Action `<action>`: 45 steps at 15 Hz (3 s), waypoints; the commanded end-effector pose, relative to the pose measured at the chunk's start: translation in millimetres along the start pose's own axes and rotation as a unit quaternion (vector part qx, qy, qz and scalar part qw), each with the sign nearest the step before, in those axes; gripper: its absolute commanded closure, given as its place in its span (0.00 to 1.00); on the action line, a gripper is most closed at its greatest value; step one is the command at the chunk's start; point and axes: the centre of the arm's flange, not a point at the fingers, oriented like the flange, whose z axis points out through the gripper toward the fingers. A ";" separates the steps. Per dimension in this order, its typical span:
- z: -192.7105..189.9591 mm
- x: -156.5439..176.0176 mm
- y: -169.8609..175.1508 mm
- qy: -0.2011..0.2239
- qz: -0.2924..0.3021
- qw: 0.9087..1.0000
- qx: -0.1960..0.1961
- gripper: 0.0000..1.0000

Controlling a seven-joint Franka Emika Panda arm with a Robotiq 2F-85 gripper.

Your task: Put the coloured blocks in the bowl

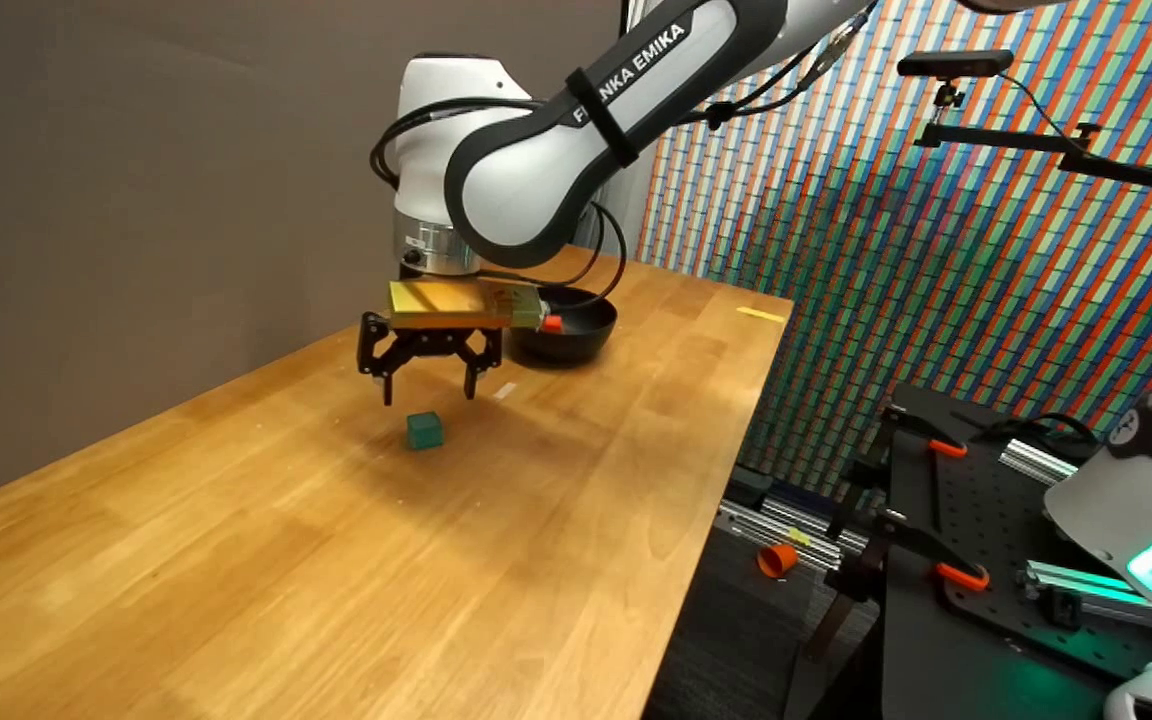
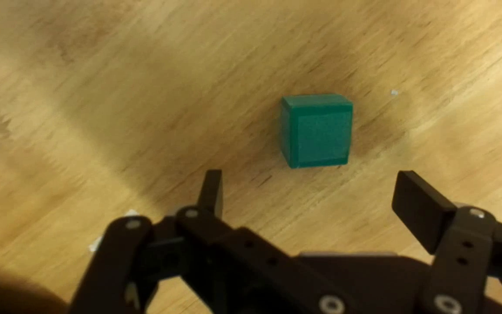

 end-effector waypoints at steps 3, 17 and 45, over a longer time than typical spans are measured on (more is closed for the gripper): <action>18.9 19.0 -17.8 -0.011 -0.031 0.999 0.010 0.26; -50.7 43.2 38.6 0.065 0.023 0.993 -0.093 0.87; -174.8 -91.6 136.0 0.081 0.016 0.995 -0.062 0.00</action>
